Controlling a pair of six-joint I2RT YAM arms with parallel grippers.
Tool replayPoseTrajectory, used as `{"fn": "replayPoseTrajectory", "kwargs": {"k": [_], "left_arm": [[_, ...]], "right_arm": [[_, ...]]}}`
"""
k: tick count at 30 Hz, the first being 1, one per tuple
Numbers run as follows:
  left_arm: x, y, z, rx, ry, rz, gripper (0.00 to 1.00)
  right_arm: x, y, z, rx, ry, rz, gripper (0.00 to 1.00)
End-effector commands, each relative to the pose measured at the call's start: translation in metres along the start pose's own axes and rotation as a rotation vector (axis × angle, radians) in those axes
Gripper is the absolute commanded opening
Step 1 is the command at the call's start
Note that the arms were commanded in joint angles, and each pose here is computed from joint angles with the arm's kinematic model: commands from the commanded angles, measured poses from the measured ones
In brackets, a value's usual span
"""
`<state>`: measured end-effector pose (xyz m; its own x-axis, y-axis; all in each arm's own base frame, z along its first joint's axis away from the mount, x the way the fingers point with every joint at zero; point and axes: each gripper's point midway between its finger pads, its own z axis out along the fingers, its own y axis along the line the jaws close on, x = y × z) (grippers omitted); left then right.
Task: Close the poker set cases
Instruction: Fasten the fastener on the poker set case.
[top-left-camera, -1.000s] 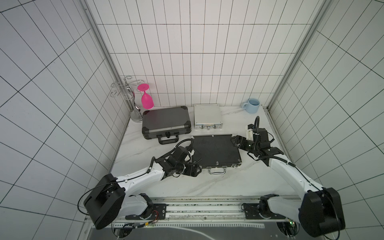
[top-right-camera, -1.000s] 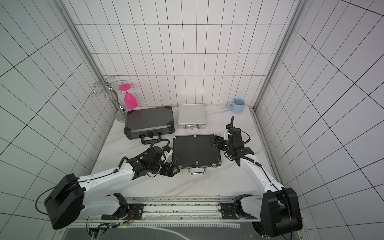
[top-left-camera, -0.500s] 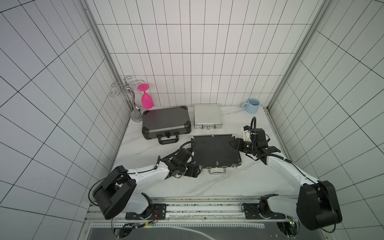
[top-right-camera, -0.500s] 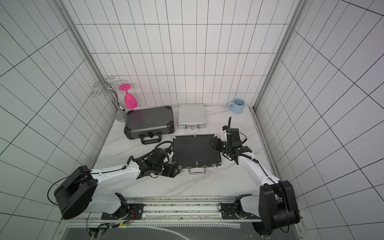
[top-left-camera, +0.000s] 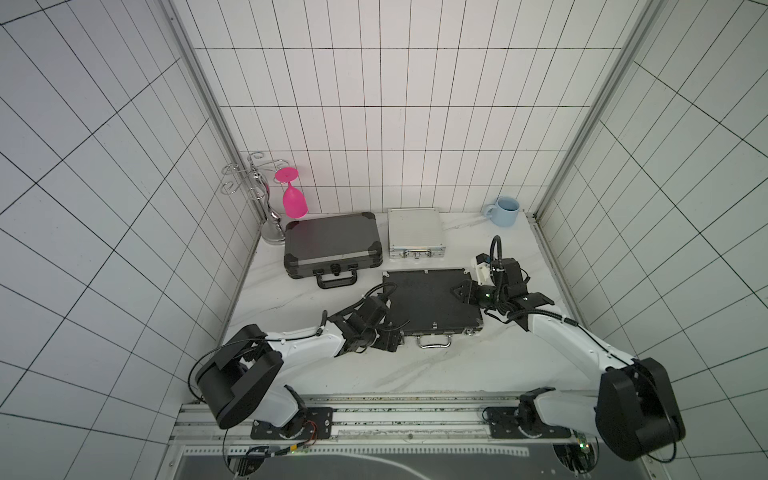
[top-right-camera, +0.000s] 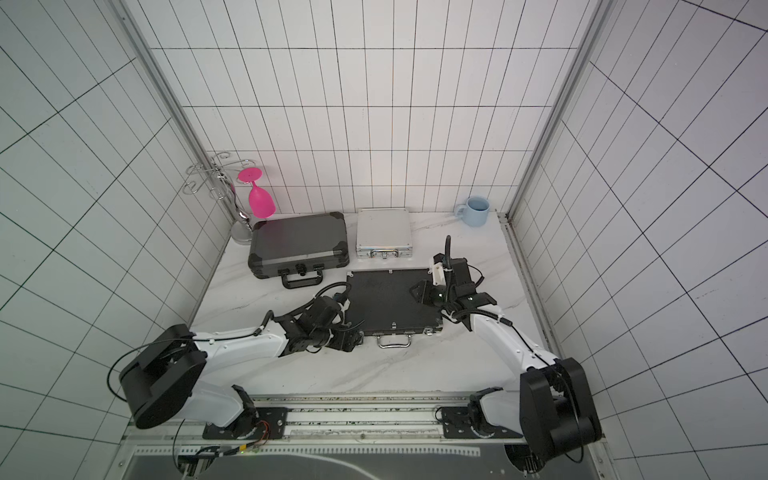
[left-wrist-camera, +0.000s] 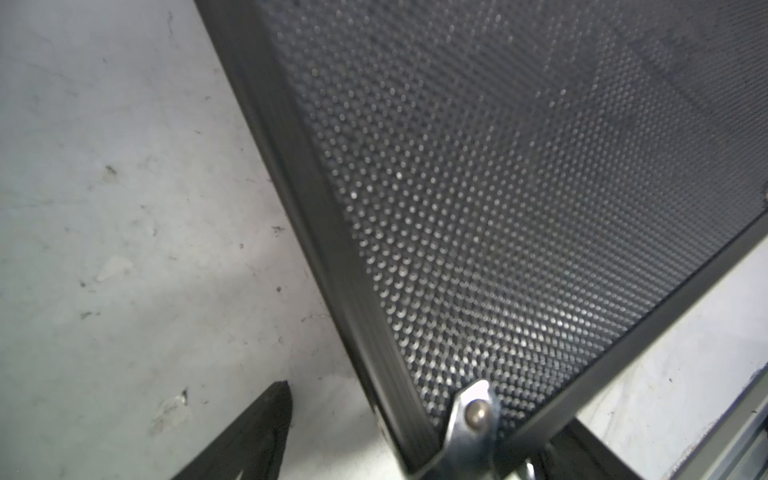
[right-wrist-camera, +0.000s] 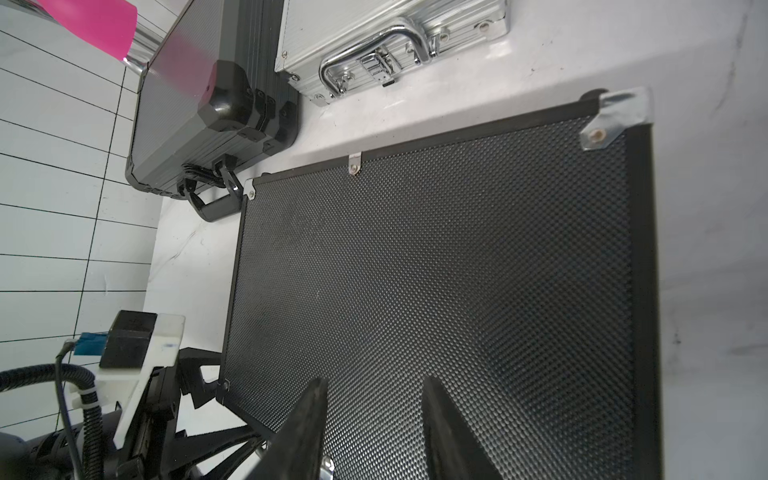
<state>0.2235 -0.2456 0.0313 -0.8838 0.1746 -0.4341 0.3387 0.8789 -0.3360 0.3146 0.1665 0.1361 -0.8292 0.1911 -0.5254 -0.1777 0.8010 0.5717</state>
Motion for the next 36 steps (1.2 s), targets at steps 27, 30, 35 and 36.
{"fn": "replayPoseTrajectory", "kwargs": {"k": [27,30,35,36], "left_arm": [[0.027,0.032,-0.025,-0.142,0.049,-0.027,0.89],[0.024,0.031,-0.028,-0.146,0.040,-0.025,0.89],[0.022,0.025,-0.026,-0.114,0.028,-0.034,0.89],[0.019,0.023,-0.029,-0.104,0.016,-0.036,0.89]], "right_arm": [[0.153,-0.023,0.044,0.235,0.486,-0.161,0.17],[0.157,-0.023,0.044,0.229,0.501,-0.143,0.17],[0.166,-0.029,0.042,0.233,0.510,-0.117,0.17],[0.169,-0.031,0.042,0.237,0.514,-0.112,0.16]]}}
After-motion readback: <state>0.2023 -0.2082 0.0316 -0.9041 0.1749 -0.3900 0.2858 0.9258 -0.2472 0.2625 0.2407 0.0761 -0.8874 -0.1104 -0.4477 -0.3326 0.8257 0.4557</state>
